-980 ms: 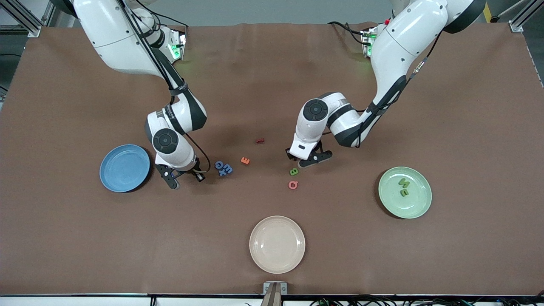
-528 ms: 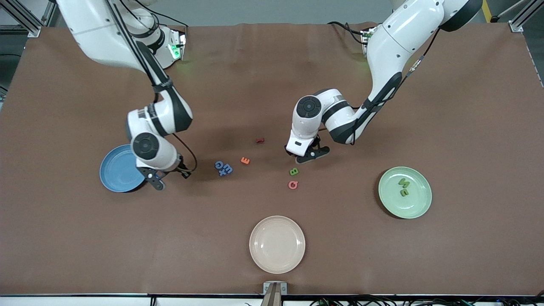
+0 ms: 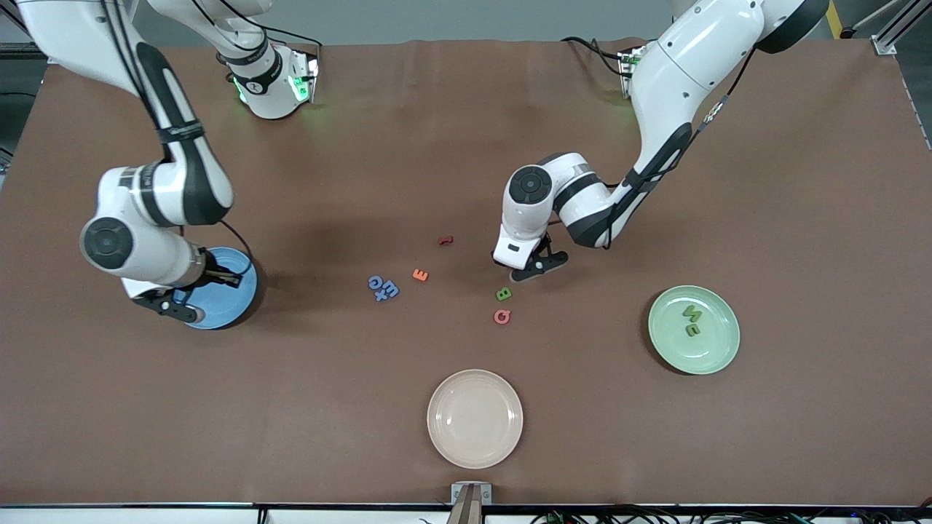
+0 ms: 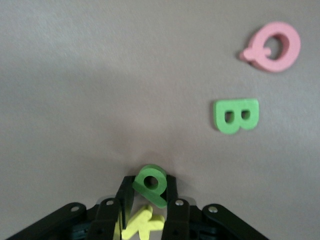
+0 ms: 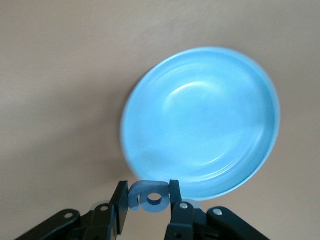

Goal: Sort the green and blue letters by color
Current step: 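Carry the blue a onto the blue plate and open the right gripper, then drop the green d on the green plate while the right gripper withdraws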

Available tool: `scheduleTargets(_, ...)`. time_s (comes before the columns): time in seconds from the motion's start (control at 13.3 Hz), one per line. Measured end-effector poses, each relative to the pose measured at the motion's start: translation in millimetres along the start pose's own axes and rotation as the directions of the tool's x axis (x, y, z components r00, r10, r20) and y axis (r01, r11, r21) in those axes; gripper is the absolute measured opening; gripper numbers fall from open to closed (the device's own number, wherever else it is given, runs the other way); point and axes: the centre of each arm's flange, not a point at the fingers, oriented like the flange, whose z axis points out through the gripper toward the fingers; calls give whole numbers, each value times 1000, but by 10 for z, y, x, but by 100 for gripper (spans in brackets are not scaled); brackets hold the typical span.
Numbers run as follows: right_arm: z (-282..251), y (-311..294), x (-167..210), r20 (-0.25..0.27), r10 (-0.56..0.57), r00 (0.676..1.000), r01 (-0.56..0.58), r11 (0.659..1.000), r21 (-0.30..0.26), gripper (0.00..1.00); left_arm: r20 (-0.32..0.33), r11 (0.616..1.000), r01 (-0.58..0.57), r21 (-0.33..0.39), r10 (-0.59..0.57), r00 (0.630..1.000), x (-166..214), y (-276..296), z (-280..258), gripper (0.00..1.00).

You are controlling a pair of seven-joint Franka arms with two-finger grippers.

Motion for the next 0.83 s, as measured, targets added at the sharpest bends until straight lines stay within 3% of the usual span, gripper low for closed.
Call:
scheduleTargets(0.3, 54, 617, 182, -50, -179, 983, 180, 983, 22, 37, -47, 997, 66, 43, -64, 997, 438, -138, -345, 30)
scheduleTargets(0.6, 252, 678, 177, -99, -209, 973, 212, 977, 25, 37, -90, 990, 113, 85, -105, 990, 948, -321, -731, 30)
scheduleTargets(0.75, 318, 658, 160, -97, -212, 972, 215, 976, 26, 41, -95, 986, 116, 119, -105, 990, 1203, -433, -857, 30)
scheduleTargets(0.83, 321, 656, 158, -97, -212, 972, 216, 976, 26, 51, -93, 983, 120, 136, -108, 990, 1346, -525, -898, 30)
